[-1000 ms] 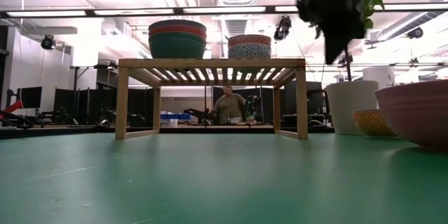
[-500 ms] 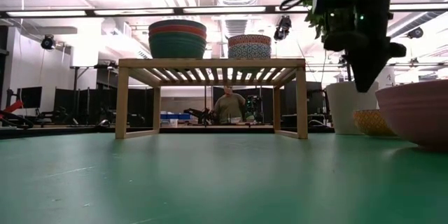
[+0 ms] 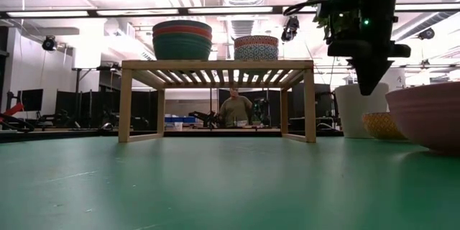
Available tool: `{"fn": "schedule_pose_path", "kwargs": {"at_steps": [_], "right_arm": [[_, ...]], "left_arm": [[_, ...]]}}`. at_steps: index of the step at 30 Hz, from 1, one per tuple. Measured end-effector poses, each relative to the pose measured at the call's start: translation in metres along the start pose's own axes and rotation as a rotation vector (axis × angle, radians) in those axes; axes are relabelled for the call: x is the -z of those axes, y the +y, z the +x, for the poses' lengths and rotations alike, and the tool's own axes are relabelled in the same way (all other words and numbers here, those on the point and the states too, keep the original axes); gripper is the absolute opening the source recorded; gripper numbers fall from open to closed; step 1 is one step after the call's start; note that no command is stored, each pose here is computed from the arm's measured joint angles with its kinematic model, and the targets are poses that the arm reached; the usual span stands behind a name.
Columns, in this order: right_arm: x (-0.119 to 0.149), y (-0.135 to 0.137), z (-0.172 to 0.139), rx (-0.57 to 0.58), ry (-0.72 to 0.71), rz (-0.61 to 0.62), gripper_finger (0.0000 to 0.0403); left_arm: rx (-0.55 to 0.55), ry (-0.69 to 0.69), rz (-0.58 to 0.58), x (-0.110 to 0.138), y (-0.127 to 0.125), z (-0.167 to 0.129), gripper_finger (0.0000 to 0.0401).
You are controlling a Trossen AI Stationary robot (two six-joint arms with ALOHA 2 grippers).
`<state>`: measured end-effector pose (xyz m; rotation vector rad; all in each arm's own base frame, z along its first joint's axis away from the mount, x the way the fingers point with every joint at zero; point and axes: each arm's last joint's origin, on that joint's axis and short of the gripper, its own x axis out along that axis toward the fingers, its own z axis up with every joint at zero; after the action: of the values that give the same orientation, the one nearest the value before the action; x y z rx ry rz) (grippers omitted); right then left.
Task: Place and stack bowls onto a shelf
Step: Stack the small blue bowl on the small blue patterned bowl on the shelf
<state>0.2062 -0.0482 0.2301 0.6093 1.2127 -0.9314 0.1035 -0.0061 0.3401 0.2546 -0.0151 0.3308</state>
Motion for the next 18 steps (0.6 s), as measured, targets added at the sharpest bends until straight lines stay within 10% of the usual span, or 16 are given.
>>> {"fn": "schedule_pose_path", "kwargs": {"at_steps": [18], "right_arm": [[0.005, 0.001, 0.039, 0.148, 0.045, 0.063, 0.0180]], "left_arm": [[-0.009, -0.028, 0.044, -0.003, 0.000, 0.001, 0.0084]]}}
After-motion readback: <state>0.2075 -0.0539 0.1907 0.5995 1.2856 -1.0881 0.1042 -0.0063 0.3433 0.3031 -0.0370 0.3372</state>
